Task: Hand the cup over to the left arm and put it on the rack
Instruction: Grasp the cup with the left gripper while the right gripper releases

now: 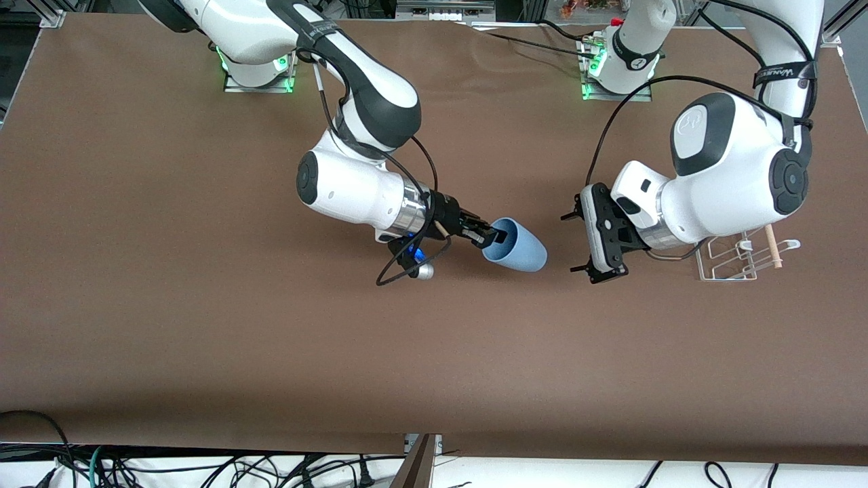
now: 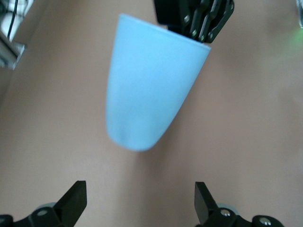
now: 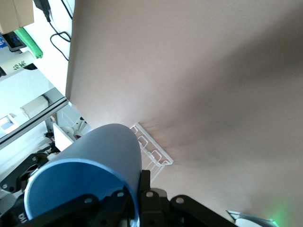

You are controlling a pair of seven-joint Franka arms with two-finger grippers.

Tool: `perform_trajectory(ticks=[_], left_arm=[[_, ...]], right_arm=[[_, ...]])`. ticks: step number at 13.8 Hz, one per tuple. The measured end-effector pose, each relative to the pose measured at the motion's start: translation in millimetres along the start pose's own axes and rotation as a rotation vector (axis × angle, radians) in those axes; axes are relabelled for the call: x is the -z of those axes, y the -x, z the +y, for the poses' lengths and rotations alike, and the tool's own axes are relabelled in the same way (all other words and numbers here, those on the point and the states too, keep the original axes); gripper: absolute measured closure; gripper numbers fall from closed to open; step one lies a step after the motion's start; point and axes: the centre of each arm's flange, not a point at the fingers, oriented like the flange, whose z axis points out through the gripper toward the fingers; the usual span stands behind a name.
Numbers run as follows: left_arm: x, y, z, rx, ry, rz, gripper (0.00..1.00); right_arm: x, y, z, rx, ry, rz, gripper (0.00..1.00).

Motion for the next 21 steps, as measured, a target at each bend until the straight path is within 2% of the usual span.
perform_trajectory(ticks=[3,6,10,13,14,17,18,21], left_arm=[[-4,-19,6,-0.034,-0.008,0.051,0.0],[-2,-24,4,-0.048,-0.045,0.077,0.0],[-15,-34,10,-0.068,-0.038,0.091,0.0],[-15,-38,11,-0.088,-0.053,0.1,0.11],[-14,-36,9,-0.104,-0.059,0.107,0.22],[-13,-34,8,-0.116,-0.056,0.124,0.24],[-13,-34,8,-0.118,-0.054,0.124,0.24],[-13,-31,8,-0.124,-0.044,0.121,0.24]], right_arm=[[-1,6,-2,-0.015,-0.007,-0.014,0.95],[2,12,-8,-0.036,-0.018,-0.022,0.95],[7,14,-13,-0.067,-0.03,-0.027,0.95],[6,16,-13,-0.076,-0.03,-0.038,0.95],[6,16,-13,-0.08,-0.03,-0.039,0.95],[7,16,-14,-0.091,-0.034,-0.041,0.95],[7,16,-14,-0.091,-0.035,-0.041,0.89],[11,13,-16,-0.091,-0.043,-0.037,0.59]])
